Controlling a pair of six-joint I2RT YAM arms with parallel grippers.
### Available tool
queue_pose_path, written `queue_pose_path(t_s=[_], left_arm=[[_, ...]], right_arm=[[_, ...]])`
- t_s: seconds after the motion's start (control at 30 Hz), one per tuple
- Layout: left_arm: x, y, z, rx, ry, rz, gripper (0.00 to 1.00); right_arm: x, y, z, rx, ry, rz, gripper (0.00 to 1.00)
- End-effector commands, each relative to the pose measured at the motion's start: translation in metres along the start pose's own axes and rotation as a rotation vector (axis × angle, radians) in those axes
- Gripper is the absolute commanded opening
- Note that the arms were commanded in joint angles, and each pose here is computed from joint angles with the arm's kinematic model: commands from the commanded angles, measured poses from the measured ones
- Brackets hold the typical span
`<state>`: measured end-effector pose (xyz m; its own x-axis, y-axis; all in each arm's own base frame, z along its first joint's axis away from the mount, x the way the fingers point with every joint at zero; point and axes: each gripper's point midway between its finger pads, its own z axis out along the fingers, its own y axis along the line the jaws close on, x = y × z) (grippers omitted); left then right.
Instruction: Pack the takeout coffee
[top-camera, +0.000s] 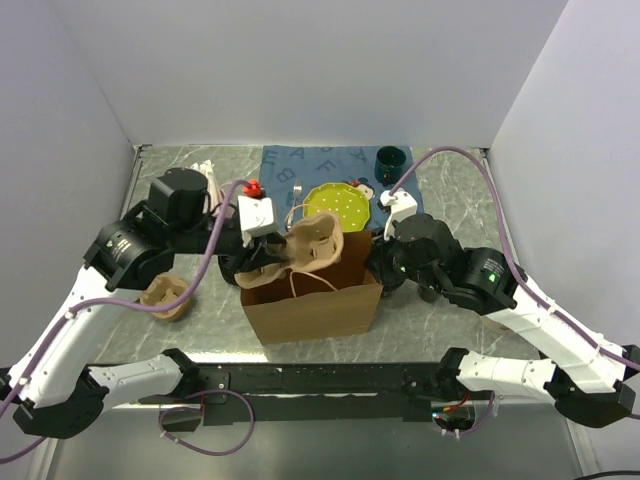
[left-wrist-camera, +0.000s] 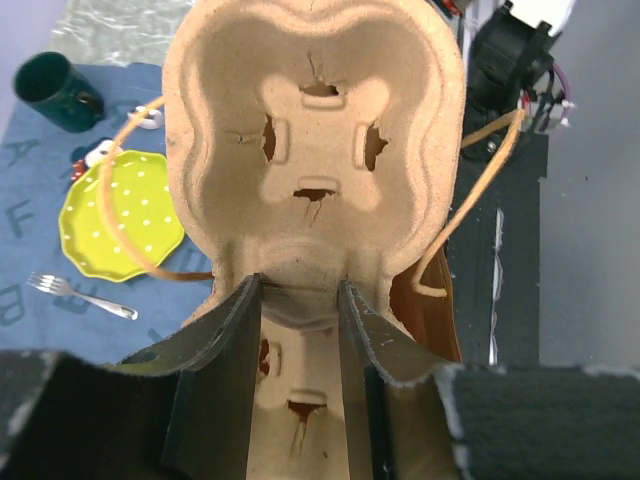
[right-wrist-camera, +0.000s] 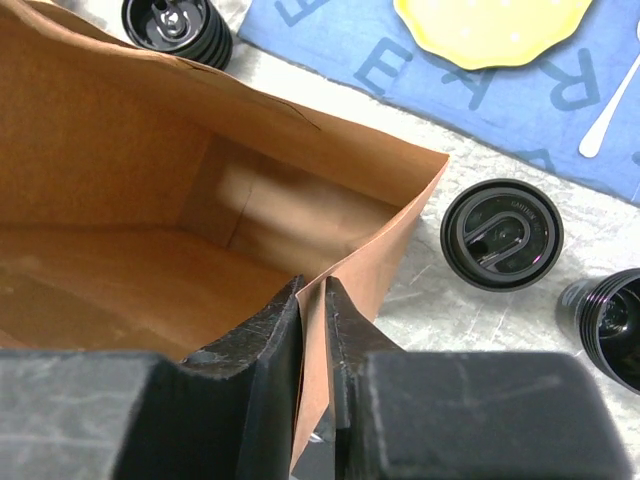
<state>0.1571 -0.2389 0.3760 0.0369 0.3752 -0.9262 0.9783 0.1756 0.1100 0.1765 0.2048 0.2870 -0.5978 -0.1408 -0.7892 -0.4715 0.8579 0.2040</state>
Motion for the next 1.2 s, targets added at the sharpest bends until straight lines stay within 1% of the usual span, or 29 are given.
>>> queue_pose_path(t_s=[0.0, 0.17, 0.37, 0.53, 0.67, 0.73, 0.8, 0.87, 0.9, 0.93, 0.97, 1.0, 1.03, 1.07, 1.1, 1.13, 1.17], left_arm=[[0.005, -0.003, 0.009, 0.007, 0.043, 0.024, 0.2], [0.011, -0.011, 0.017, 0.023, 0.078, 0.015, 0.2], [0.007, -0.016, 0.022, 0.006, 0.073, 0.004, 0.2], [0.006, -0.025, 0.036, 0.029, 0.072, -0.011, 0.2], [0.006, -0.024, 0.044, 0.008, 0.064, -0.019, 0.2], [0.0, -0.015, 0.043, -0.058, 0.031, -0.053, 0.24], [-0.005, -0.005, 0.039, -0.134, 0.001, -0.11, 0.32], [-0.009, 0.004, 0.034, -0.208, -0.015, -0.166, 0.33], [-0.01, 0.01, 0.03, -0.262, -0.023, -0.23, 0.33], [-0.006, 0.019, 0.025, -0.34, -0.012, -0.291, 0.34], [-0.009, 0.026, 0.018, -0.393, -0.018, -0.329, 0.36], [-0.009, 0.03, 0.015, -0.434, -0.018, -0.397, 0.38], [0.001, 0.04, 0.005, -0.526, 0.017, -0.43, 0.39], [-0.001, 0.042, 0.001, -0.558, 0.016, -0.47, 0.41], [0.0, 0.043, -0.002, -0.581, 0.017, -0.525, 0.45], [0.003, 0.042, -0.005, -0.591, 0.035, -0.541, 0.47], [0.008, 0.04, -0.01, -0.605, 0.059, -0.561, 0.51]], right_arm=[[-0.019, -0.002, -0.005, 0.0, -0.081, 0.023, 0.2], [-0.021, -0.001, -0.005, -0.006, -0.084, 0.032, 0.19], [-0.025, 0.0, -0.006, -0.011, -0.092, 0.046, 0.18], [-0.023, 0.001, -0.006, -0.022, -0.092, 0.052, 0.18], [-0.021, 0.0, -0.007, -0.024, -0.093, 0.054, 0.18], [-0.022, 0.0, -0.008, -0.022, -0.09, 0.057, 0.19], [-0.023, 0.0, -0.009, -0.021, -0.092, 0.059, 0.21], [-0.022, 0.0, -0.009, -0.023, -0.089, 0.06, 0.24], [-0.022, 0.0, -0.009, -0.025, -0.089, 0.061, 0.24], [-0.022, 0.0, -0.009, -0.024, -0.088, 0.06, 0.24], [-0.021, 0.0, -0.009, -0.025, -0.086, 0.061, 0.24], [-0.02, 0.0, -0.01, -0.026, -0.085, 0.064, 0.24], [-0.018, 0.0, -0.008, -0.024, -0.079, 0.065, 0.25], [-0.018, 0.0, -0.009, -0.026, -0.08, 0.065, 0.25], [-0.017, 0.0, -0.008, -0.024, -0.076, 0.066, 0.26], [-0.015, -0.001, -0.007, -0.023, -0.071, 0.069, 0.27], [-0.015, -0.001, -0.007, -0.023, -0.071, 0.072, 0.27]])
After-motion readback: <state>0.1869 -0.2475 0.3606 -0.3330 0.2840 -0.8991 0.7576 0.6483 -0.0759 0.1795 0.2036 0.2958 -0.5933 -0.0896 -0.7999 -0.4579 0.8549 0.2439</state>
